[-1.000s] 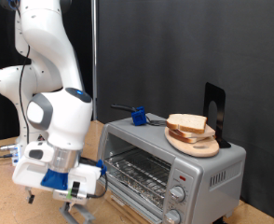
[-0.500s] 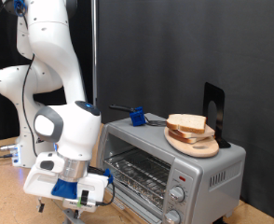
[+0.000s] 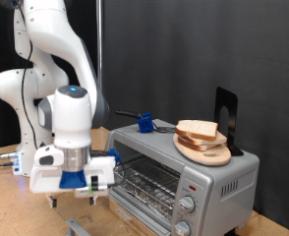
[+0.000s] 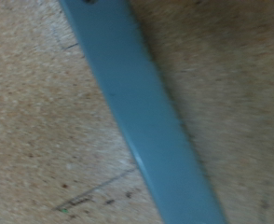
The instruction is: Make a piece of toast with the oven
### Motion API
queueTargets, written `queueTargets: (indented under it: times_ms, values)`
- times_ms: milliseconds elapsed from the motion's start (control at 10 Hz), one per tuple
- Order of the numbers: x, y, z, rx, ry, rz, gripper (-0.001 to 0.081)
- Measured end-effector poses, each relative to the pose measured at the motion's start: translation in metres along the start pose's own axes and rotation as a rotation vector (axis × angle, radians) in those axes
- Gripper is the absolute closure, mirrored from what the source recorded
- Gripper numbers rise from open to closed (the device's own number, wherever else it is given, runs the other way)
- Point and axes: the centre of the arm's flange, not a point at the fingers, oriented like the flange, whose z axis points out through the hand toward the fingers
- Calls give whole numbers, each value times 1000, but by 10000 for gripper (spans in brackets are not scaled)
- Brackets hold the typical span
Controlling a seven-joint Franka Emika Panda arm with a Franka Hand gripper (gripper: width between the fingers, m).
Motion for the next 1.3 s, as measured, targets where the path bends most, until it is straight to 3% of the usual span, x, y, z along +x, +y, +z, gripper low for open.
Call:
queueTargets:
  times_ms: [200,300,400,700,800,1100,1300]
  values:
    - [-1,3,-27,49,-32,-18,1]
    - [-1,4,-25,41,-32,-18,1]
    - [-3,2,-25,79,-75,-29,1]
    - [-16,-5,-62,319,-317,-186,1]
    - [-21,-7,-78,375,-375,-232,1]
    - [-36,-9,-124,444,-455,-327,1]
    - [-44,-8,-154,460,-463,-332,1]
